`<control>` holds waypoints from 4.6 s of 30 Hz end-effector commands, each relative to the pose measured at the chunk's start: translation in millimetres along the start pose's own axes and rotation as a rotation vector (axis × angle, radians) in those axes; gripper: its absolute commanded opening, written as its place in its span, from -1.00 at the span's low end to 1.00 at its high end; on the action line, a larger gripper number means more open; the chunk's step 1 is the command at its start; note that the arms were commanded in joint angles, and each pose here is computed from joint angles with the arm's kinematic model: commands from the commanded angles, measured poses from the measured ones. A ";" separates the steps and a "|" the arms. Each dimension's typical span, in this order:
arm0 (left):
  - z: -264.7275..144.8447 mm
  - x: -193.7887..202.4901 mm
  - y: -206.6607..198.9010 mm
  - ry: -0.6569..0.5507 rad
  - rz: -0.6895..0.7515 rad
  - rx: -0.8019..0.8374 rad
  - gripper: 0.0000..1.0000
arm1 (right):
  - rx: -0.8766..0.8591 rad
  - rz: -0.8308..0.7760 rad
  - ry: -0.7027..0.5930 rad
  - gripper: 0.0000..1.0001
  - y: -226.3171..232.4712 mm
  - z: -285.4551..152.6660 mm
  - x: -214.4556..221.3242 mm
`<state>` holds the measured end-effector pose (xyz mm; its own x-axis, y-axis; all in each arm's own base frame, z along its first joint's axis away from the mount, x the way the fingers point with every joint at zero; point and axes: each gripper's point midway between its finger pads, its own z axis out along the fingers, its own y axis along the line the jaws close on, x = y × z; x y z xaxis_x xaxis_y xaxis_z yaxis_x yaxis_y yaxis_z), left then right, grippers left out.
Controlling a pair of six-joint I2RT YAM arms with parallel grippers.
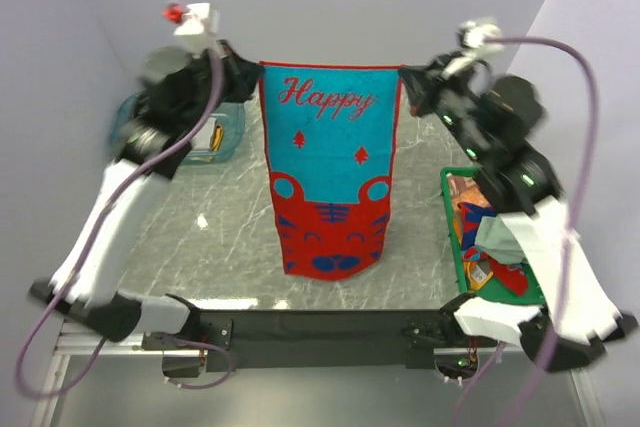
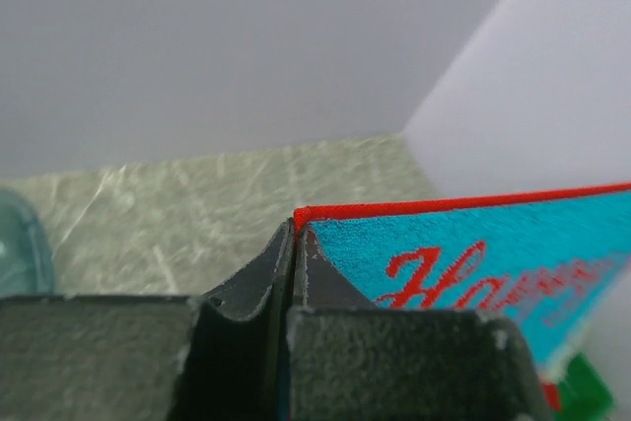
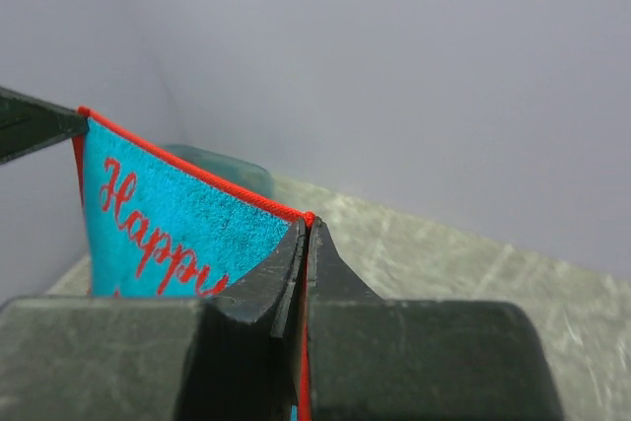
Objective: Fold and stack the towels
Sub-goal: Flatten out the crumpled towel, then fold the towel
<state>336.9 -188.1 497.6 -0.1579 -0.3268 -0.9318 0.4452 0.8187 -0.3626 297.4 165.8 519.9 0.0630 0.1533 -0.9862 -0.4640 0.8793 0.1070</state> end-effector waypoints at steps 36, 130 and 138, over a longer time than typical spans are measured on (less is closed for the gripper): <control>165.8 212.9 225.5 0.351 -0.114 -0.327 -0.99 | 0.190 -0.081 0.425 -1.00 -114.9 170.6 291.4; -37.5 324.2 160.9 0.567 -0.351 -0.571 -0.99 | 0.245 0.411 0.771 -1.00 -64.1 -9.3 369.8; -59.8 355.8 146.0 0.613 -0.391 -0.527 -0.99 | 0.227 0.439 0.784 -1.00 -57.4 -32.5 386.3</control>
<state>308.7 -172.2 145.2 -0.7027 -0.4499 -0.5511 -0.1088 0.8335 -0.5417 322.2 178.0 146.8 -0.7296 0.2044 -0.6526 -0.1753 0.8665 0.4674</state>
